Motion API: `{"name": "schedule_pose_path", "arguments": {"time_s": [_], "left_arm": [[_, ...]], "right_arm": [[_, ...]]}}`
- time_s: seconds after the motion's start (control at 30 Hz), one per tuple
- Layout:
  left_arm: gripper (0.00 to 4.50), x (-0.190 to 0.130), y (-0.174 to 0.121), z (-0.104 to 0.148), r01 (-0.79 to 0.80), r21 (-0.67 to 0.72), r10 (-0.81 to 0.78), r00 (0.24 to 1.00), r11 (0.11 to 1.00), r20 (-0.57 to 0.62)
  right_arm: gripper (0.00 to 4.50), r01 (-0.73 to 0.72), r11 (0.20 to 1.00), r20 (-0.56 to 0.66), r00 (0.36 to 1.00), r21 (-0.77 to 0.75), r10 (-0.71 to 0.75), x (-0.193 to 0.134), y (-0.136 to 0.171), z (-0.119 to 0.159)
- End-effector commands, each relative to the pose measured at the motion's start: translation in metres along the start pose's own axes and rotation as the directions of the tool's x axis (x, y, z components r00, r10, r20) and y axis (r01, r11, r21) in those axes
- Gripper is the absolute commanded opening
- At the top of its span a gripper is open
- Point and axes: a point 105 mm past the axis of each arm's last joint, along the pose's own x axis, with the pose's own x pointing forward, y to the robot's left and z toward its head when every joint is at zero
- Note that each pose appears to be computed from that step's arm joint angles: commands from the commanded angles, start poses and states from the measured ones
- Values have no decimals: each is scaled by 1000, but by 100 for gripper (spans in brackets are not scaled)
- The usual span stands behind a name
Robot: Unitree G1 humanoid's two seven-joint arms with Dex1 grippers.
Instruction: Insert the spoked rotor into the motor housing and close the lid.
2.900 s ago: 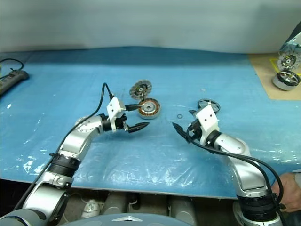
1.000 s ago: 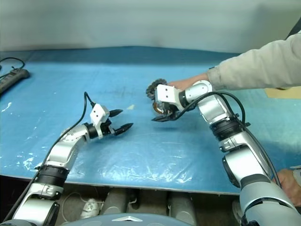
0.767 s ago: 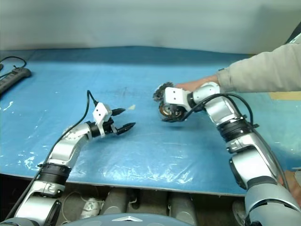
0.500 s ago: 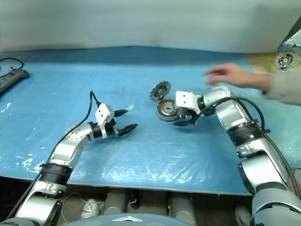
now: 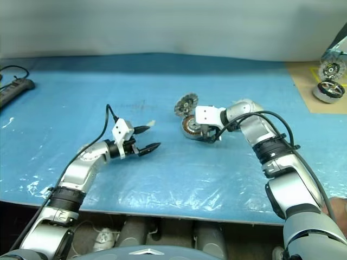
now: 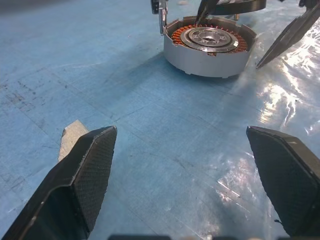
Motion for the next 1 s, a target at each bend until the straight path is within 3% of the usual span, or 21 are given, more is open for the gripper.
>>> {"name": "schedule_pose_path", "arguments": {"time_s": [0.03,0.3,0.53,1.0], "left_arm": [[445,2,-5,10,15,24,-16,1000,1000,27],[445,2,-5,8,9,14,-9,1000,1000,22],[445,2,-6,6,8,9,-8,1000,1000,16],[445,4,-9,4,14,10,-14,1000,1000,10]], "right_arm": [[450,-19,998,-15,1000,-58,18,-2,-1,2],[450,-1,995,-6,1000,-100,1,-7,-10,9],[450,22,997,70,997,-80,-17,-17,-13,27],[450,-51,999,32,998,-14,51,0,11,8]]}}
